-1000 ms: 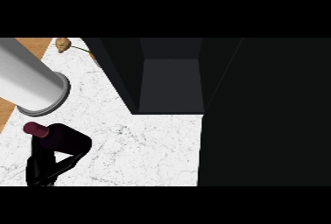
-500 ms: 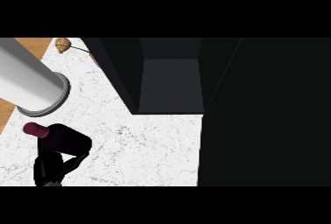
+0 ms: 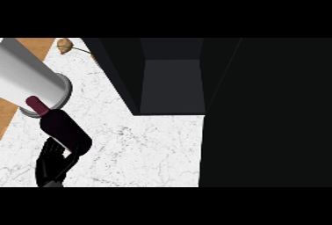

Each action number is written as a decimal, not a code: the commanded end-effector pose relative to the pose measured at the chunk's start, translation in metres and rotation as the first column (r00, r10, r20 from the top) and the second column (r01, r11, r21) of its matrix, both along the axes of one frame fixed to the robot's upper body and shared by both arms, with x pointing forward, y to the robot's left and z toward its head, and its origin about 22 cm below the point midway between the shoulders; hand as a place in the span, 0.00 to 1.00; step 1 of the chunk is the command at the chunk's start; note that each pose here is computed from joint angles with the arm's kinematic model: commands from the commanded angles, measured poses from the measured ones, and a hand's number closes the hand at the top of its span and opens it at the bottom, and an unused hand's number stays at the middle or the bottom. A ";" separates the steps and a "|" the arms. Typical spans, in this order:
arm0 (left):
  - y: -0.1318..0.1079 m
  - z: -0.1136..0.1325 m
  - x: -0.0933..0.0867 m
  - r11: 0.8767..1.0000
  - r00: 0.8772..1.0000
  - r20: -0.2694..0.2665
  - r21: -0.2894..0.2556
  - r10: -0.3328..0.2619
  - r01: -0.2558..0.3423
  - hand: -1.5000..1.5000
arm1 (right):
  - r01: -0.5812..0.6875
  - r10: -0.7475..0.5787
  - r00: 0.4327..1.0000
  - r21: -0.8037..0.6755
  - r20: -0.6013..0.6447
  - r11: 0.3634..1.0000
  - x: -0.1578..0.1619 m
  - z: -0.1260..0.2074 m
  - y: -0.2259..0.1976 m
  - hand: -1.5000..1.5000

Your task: Pick up the wine, place it into the cabinet and close the cabinet

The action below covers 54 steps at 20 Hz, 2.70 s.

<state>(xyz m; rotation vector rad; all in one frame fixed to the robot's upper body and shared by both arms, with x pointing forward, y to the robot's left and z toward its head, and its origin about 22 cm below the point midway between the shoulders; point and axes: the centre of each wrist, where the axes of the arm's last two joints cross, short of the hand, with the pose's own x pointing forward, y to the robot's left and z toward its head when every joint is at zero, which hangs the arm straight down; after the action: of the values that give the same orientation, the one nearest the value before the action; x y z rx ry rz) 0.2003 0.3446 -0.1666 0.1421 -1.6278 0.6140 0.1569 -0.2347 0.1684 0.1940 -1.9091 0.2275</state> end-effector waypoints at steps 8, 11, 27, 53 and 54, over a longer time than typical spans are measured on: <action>0.004 0.009 0.020 0.998 0.998 -0.020 0.024 -0.054 0.055 1.00 | -0.005 0.005 1.000 -0.019 -0.006 1.000 0.002 0.005 -0.007 0.00; -0.025 -0.012 -0.002 0.995 0.995 -0.008 0.028 -0.097 0.097 1.00 | 0.005 -0.004 1.000 -0.006 0.010 1.000 -0.010 0.000 0.009 0.00; -0.052 -0.003 -0.020 0.853 0.845 0.152 -0.029 -0.512 0.522 1.00 | 0.016 -0.016 1.000 -0.002 -0.005 1.000 0.005 -0.011 0.009 0.00; -0.159 0.188 0.023 0.852 0.824 0.247 0.015 -0.510 0.523 1.00 | 0.006 -0.006 1.000 0.018 -0.023 1.000 0.013 -0.009 -0.033 0.00; -0.157 0.201 0.029 0.836 0.806 0.247 0.034 -0.538 0.547 1.00 | 0.007 -0.006 1.000 0.011 -0.025 1.000 0.014 -0.018 -0.004 0.00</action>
<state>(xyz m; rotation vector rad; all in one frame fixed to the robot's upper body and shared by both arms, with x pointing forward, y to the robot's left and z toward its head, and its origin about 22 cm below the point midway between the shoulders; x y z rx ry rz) 0.2129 0.1927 0.0135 -0.4316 -1.7991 0.2371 0.1668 -0.2434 0.1546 0.1941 -1.8884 0.2134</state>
